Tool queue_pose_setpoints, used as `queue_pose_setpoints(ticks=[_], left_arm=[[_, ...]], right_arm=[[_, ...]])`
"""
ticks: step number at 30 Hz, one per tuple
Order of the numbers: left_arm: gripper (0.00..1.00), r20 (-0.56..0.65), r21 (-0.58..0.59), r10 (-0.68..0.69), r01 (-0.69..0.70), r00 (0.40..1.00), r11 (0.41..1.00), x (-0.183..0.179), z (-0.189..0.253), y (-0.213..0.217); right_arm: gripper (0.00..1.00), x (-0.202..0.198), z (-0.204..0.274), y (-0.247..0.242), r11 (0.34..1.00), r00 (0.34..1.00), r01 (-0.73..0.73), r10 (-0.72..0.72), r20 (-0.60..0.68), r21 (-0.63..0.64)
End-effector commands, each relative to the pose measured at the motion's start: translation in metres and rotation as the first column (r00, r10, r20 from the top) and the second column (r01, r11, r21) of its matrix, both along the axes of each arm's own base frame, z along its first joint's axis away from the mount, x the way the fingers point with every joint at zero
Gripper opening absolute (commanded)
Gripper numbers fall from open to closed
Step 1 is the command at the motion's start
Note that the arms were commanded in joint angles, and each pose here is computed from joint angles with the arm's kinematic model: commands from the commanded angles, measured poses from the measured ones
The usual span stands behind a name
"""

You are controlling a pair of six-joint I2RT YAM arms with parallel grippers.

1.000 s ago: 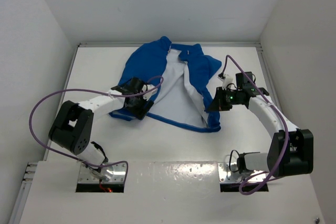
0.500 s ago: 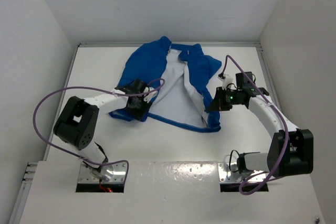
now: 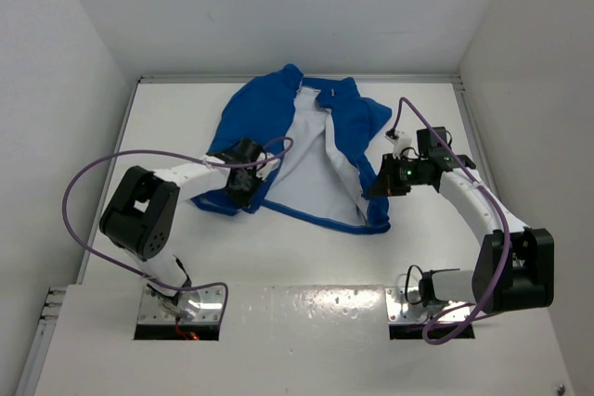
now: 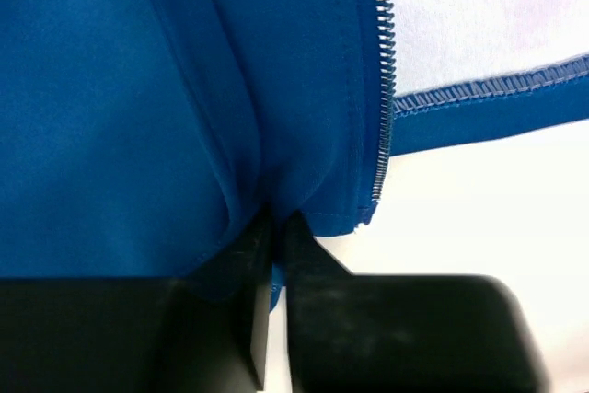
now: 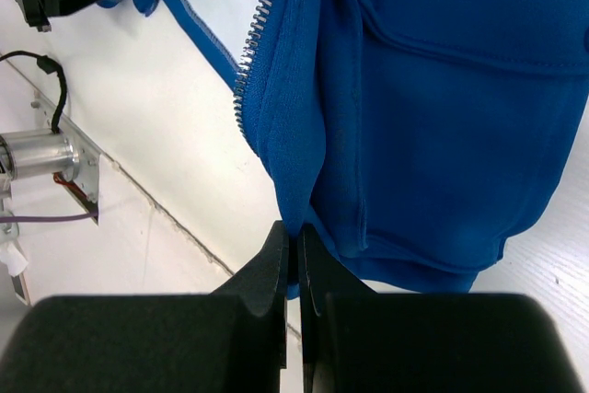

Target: Zip up the jacket

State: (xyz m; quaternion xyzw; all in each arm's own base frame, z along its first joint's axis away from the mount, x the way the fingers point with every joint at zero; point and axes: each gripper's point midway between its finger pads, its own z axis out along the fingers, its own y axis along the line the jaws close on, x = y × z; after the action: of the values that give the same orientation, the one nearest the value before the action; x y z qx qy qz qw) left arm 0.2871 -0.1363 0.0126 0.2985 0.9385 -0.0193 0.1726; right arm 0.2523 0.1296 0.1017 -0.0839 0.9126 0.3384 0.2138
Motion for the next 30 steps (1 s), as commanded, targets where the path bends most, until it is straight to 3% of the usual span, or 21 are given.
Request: queue_pose_setpoints(ticks=[1, 3, 13, 23, 30], left_arm=[[0.04, 0.042, -0.045, -0.016, 0.018, 0.999, 0.999, 0.013, 0.014, -0.016], [0.00, 0.075, -0.050, -0.009, 0.013, 0.997, 0.999, 0.023, 0.024, -0.009], [0.00, 0.179, -0.213, 0.038, 0.000, 0.983, 0.977, 0.061, 0.104, 0.019], [0.00, 0.119, -0.333, 0.105, -0.060, 0.987, 0.941, 0.070, 0.113, 0.058], [0.01, 0.054, -0.361, 0.239, -0.204, 0.970, 0.910, 0.074, 0.101, 0.106]], right_arm=[[0.00, 0.015, 0.013, -0.001, 1.000, 0.997, -0.004, 0.004, 0.072, -0.006], [0.00, 0.016, 0.013, -0.001, 1.000, 0.998, -0.004, 0.005, 0.069, -0.003], [0.00, 0.016, 0.016, -0.001, 1.000, 0.996, -0.014, 0.014, 0.086, -0.005], [0.00, 0.011, 0.012, -0.012, 1.000, 0.999, 0.007, -0.007, 0.051, -0.015], [0.00, 0.012, 0.013, -0.077, 0.983, 0.985, 0.174, -0.172, 0.028, -0.063]])
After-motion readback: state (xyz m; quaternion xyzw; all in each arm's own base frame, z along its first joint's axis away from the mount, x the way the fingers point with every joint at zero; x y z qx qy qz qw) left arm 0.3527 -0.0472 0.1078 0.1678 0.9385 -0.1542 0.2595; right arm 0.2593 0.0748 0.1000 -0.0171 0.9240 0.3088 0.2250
